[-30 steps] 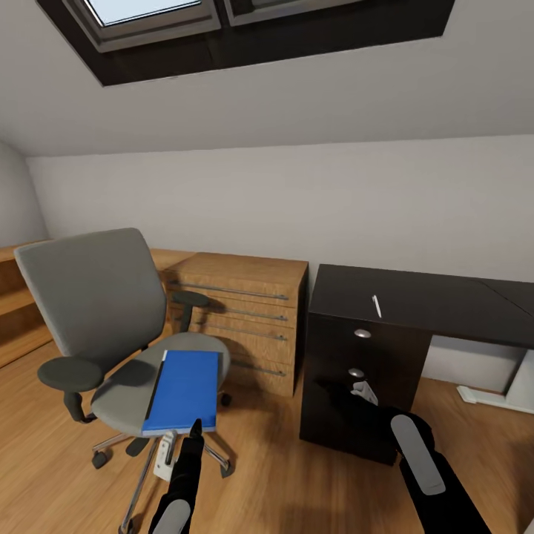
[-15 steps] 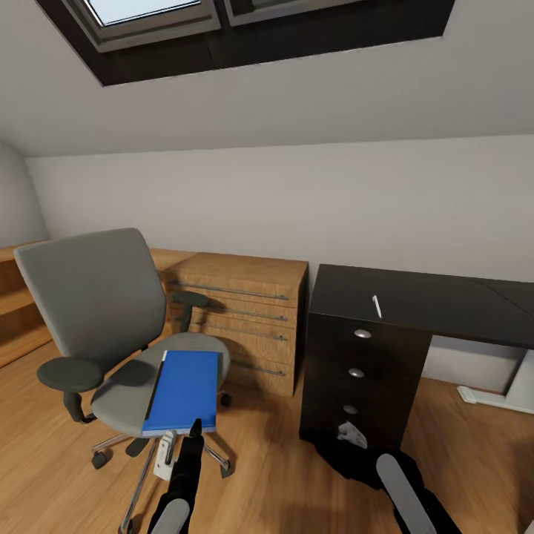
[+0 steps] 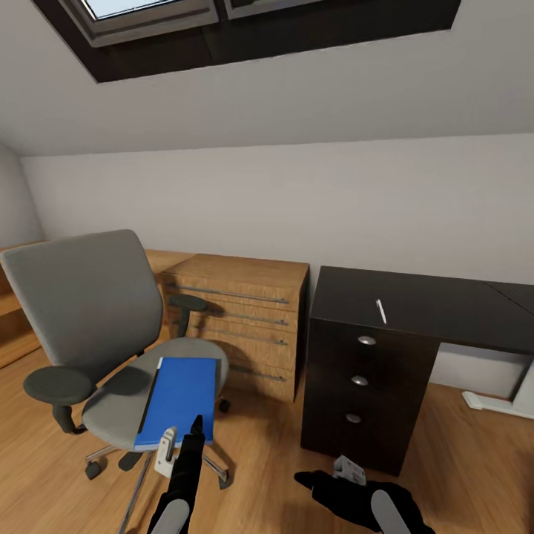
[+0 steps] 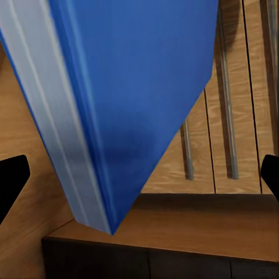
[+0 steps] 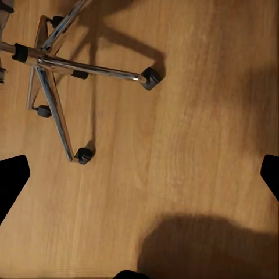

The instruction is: In the bedroom, organize the workspace by keeping the computer under the desk, ensuring the monitor is on the desk, placing the keyboard on the desk next to the monitor, placing the mouse on the desk next to the keyboard, moving the folder from the swivel chair onto the desk next to the mouse, stacking the notebook on top of the folder with the pen on top of the notebook, and positioning the swivel chair next to the desk.

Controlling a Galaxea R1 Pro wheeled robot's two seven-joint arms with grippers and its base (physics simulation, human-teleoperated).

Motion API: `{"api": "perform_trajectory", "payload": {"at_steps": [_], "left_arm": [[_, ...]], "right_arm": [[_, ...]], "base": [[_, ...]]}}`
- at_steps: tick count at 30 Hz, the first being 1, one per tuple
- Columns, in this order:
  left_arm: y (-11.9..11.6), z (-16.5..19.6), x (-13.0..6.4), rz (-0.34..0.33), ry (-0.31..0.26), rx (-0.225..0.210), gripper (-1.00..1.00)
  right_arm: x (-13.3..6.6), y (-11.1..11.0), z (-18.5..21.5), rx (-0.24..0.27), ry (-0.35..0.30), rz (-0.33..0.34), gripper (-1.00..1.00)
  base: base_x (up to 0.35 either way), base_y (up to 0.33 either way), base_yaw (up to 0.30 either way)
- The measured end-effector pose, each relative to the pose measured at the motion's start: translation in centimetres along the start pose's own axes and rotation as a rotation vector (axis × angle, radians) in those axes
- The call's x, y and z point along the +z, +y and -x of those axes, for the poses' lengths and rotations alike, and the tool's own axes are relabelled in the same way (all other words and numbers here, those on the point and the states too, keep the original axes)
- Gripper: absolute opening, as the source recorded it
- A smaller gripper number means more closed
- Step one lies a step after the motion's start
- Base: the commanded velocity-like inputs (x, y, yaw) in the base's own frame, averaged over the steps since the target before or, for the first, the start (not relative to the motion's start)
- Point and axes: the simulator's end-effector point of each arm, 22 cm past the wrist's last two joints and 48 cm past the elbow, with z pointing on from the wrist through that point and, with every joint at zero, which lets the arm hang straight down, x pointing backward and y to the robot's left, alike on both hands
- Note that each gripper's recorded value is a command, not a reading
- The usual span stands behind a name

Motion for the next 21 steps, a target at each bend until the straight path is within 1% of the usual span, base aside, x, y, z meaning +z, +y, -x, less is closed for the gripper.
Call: {"api": "perform_trajectory", "payload": {"at_steps": [7,15,21], "left_arm": [[0.1,-0.1,0.0,-0.009,0.002,0.002,1.00],[0.5,0.2,0.1,-0.004,-0.001,0.008,1.00],[0.9,0.3,0.1,0.003,-0.001,0.011,1.00]], "right_arm": [[0.1,-0.6,-0.9,-0.009,0.012,-0.015,1.00],[0.1,-0.9,-1.3,-0.011,0.018,-0.023,1.00],[0.1,-1.5,-1.5,-0.036,0.020,-0.047,1.00]], "base": [[0.017,0.000,0.000],[0.004,0.000,0.000],[0.001,0.000,0.000]]}}
